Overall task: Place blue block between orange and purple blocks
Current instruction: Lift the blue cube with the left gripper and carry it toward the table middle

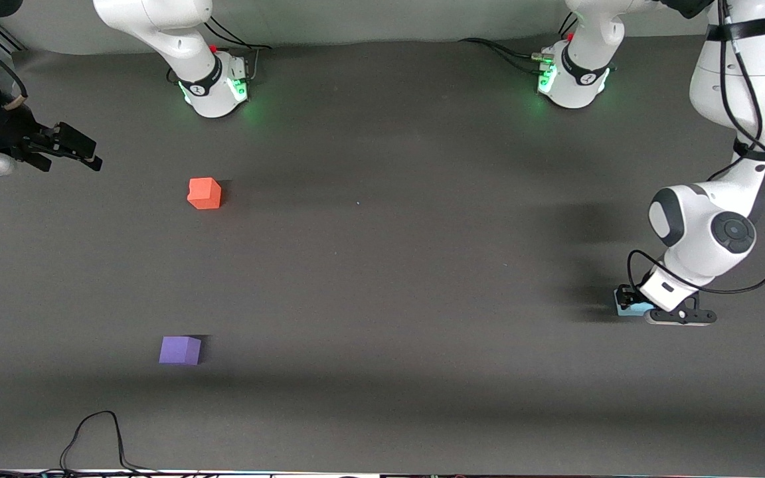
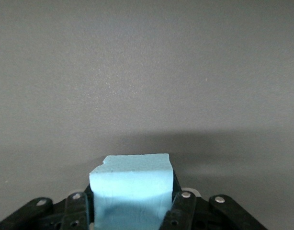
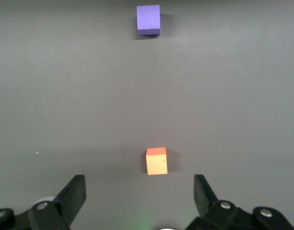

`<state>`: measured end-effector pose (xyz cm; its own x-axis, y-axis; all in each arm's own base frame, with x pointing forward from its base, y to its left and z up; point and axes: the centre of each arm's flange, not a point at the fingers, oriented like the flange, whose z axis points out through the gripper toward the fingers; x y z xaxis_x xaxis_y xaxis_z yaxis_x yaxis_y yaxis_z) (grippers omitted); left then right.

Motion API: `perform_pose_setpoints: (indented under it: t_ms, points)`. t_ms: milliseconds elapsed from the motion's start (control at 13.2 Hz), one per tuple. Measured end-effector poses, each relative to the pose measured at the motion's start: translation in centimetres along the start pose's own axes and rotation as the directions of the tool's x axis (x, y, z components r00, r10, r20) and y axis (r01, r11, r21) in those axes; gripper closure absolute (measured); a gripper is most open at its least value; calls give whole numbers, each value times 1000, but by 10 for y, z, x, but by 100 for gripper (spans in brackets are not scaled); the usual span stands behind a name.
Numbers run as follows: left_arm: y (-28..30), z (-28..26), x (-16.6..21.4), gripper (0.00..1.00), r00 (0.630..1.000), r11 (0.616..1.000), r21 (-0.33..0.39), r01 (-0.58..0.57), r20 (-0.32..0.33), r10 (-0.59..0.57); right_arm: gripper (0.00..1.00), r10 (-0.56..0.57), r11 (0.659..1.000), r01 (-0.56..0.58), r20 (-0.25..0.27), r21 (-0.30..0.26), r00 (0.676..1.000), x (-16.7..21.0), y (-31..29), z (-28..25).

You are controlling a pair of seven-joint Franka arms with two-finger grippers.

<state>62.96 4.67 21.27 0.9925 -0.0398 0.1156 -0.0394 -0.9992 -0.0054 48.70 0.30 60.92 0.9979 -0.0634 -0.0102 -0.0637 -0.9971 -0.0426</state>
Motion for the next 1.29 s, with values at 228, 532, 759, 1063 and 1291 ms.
perform_pose_setpoints:
  t_ms: [228,532,759,1063,1291]
  points:
    - [-2,-88,44,45,994,1000,-31,-4,114,8,0,0,1000,0,-8,1,1000,-2,0,-4]
    - [36,-195,70,45,979,998,-52,21,201,-10,0,0,1000,0,-9,1,1000,-3,0,-5]
    - [149,-222,73,45,976,997,-37,64,213,-55,0,0,1000,0,-9,1,1000,-3,0,-4]
    - [350,-234,30,45,971,988,-11,155,184,-151,0,-1,1000,1,-3,0,1000,-3,0,-1]
    - [491,-218,-28,45,976,979,-13,201,84,-199,0,-1,1000,1,6,0,1000,-4,0,3]
